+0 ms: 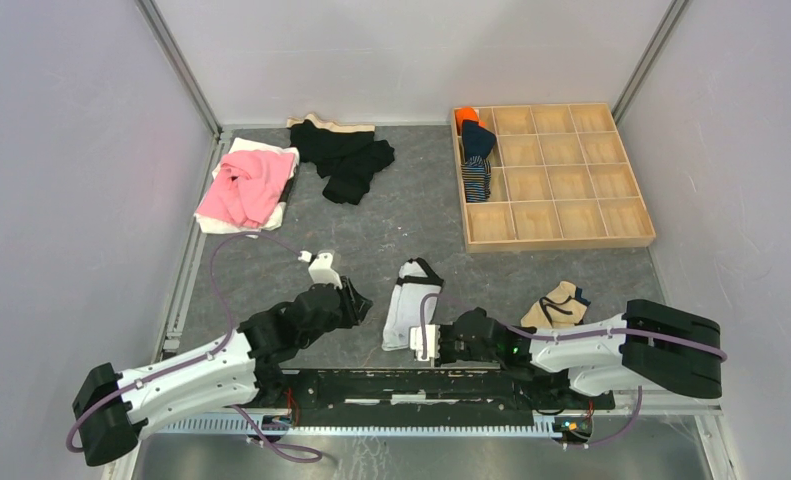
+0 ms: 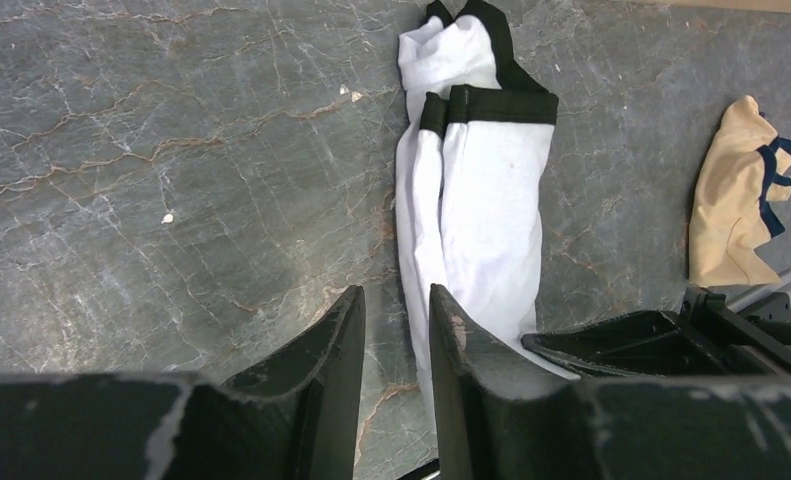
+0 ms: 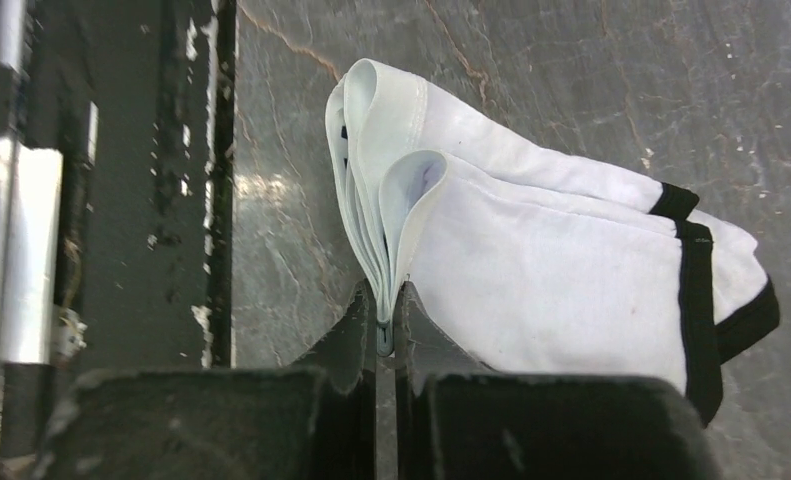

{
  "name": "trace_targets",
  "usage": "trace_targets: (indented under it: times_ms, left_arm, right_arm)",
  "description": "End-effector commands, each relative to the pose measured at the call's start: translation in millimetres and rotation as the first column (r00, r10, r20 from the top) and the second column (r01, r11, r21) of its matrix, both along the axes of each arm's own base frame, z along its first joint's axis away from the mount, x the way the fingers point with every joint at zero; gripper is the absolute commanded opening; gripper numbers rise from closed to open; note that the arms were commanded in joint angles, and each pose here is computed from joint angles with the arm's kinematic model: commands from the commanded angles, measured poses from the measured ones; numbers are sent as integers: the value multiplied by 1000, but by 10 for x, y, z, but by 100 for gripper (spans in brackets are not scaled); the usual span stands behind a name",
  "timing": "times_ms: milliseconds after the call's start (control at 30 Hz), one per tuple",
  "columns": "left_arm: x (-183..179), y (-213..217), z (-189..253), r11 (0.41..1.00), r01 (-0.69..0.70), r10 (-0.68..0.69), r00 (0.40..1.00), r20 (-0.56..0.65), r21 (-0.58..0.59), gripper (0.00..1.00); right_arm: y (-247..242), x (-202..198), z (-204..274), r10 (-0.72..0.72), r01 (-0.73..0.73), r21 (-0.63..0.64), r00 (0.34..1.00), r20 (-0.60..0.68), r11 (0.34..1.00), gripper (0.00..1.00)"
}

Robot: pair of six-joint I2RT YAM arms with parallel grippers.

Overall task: Roll the underwear
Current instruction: Roll the underwear to the center of the board.

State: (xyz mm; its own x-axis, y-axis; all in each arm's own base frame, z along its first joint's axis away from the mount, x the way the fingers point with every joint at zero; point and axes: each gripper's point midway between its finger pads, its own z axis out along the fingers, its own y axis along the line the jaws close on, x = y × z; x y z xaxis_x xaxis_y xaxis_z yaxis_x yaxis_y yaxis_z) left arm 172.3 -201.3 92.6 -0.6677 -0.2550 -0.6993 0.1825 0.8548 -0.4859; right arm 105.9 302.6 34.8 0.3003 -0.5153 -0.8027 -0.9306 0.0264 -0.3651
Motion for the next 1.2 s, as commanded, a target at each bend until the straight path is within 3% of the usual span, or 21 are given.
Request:
trace_targets:
  times_ms: [0, 200, 433, 633, 800, 900, 1167]
  left_arm:
    - [-18, 22, -11, 999, 42, -43, 998, 35, 24, 35]
    - [-28, -21, 28, 998, 68, -69, 997, 41, 17, 29]
    - [-31, -51, 55, 997, 80, -80, 996, 47, 5, 24]
    - [-47, -56, 88, 996, 87, -86, 995, 53, -10, 17]
    - [-85, -119, 149, 990, 137, -135, 988, 75, -32, 9]
    - [-110, -184, 178, 983, 181, -178, 980, 86, -36, 3]
    - [-188, -368, 336, 953, 290, -277, 951, 140, -83, 2]
  right_arm:
    - [169, -100, 201, -19, 43, 145, 986, -163, 989, 0]
    - [152, -73, 218, -74, 152, 200, 933, -353, 968, 0]
    - [133, -89, 83, -121, 249, 123, 774, -622, 961, 0]
    - [103, -59, 54, -143, 321, 95, 642, -753, 942, 0]
    - [83, 49, 42, -192, 403, 34, 507, -841, 915, 0]
    - [43, 146, -65, -278, 457, -66, 413, -867, 887, 0]
    - [-62, 211, -288, -397, 520, -266, 158, -904, 812, 0]
